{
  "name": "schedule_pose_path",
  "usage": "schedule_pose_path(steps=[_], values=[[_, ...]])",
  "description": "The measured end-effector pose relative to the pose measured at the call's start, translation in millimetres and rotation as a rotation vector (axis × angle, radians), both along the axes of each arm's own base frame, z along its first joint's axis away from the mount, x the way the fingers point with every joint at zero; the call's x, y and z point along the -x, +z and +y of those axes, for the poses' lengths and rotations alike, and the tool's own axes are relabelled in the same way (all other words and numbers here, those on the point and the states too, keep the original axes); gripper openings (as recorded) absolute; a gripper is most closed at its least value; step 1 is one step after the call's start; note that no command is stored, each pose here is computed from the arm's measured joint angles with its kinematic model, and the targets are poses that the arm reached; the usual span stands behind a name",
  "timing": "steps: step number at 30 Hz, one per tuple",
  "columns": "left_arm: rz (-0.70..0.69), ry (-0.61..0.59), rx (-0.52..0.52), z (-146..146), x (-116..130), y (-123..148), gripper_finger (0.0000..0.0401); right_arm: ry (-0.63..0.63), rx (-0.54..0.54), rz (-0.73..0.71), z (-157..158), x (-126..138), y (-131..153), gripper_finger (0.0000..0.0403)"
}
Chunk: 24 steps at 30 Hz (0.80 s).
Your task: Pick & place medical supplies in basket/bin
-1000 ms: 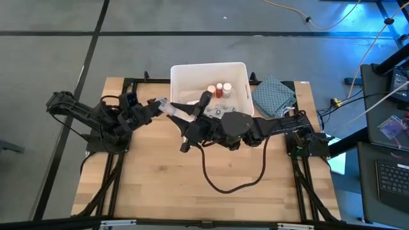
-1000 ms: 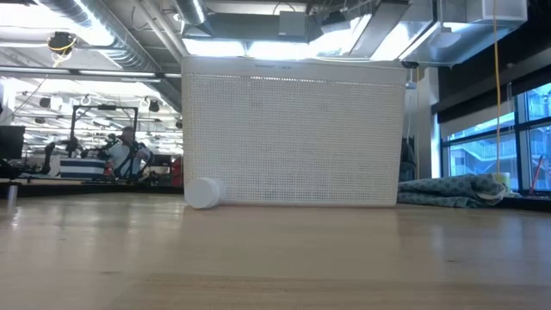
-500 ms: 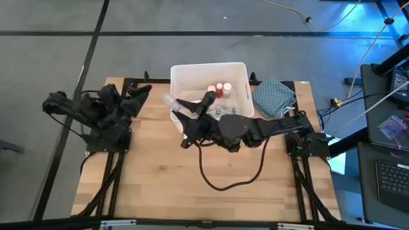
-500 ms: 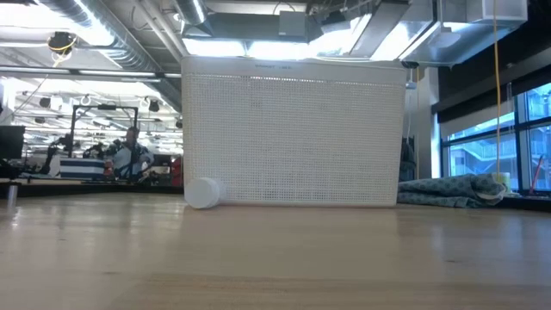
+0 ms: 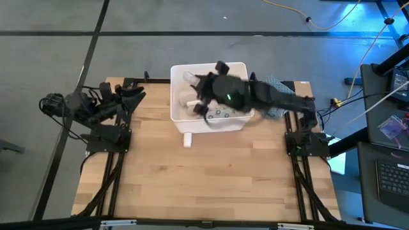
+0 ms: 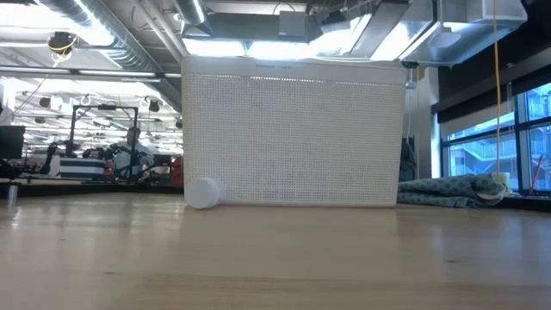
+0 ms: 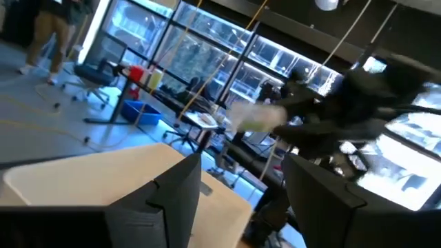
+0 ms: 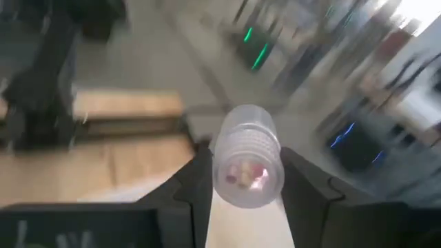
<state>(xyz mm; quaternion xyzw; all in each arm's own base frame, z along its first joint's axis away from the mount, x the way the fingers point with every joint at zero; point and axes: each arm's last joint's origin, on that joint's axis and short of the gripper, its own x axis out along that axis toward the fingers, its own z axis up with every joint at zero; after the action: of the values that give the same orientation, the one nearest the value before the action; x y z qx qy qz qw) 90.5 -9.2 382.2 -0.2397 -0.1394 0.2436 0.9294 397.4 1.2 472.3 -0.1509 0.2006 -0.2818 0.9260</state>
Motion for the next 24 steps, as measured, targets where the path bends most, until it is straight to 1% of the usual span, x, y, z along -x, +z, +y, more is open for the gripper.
schedule_pose_path(steps=[3, 7, 11, 13, 16, 19, 22, 24], values=[[0.012, 0.016, -0.028, 2.2, 5.4, 0.5, 0.0195, 0.001, -0.147, 0.090, -37.5, 5.3, -13.5, 0.0134], [0.031, 0.037, -0.050, 3.8, 8.9, 0.0, 0.0188, -0.036, -0.340, 0.225, -86.5, 19.6, -31.9, 0.0135], [0.072, 0.082, -0.049, 4.7, 9.1, -3.9, 0.0182, -0.068, -0.538, 0.350, -126.2, 38.1, -51.5, 0.0137], [0.081, 0.104, -0.032, 5.3, 9.4, -5.8, 0.0178, -0.083, -0.613, 0.395, -141.7, 45.2, -62.0, 0.0137], [0.098, 0.161, -0.013, 6.4, 9.9, -8.5, 0.0174, -0.105, -0.709, 0.478, -159.4, 50.5, -86.0, 0.0137], [0.104, 0.216, -0.002, 7.7, 11.0, -9.1, 0.0170, -0.110, -0.792, 0.550, -168.3, 52.4, -112.2, 0.0137], [0.107, 0.243, 0.002, 8.2, 11.6, -9.2, 0.0168, -0.141, -0.841, 0.652, -169.0, 54.5, -139.0, 0.0138], [0.108, 0.258, 0.005, 8.5, 11.9, -9.3, 0.0168, -0.152, -0.858, 0.692, -168.4, 54.8, -152.6, 0.0138]])
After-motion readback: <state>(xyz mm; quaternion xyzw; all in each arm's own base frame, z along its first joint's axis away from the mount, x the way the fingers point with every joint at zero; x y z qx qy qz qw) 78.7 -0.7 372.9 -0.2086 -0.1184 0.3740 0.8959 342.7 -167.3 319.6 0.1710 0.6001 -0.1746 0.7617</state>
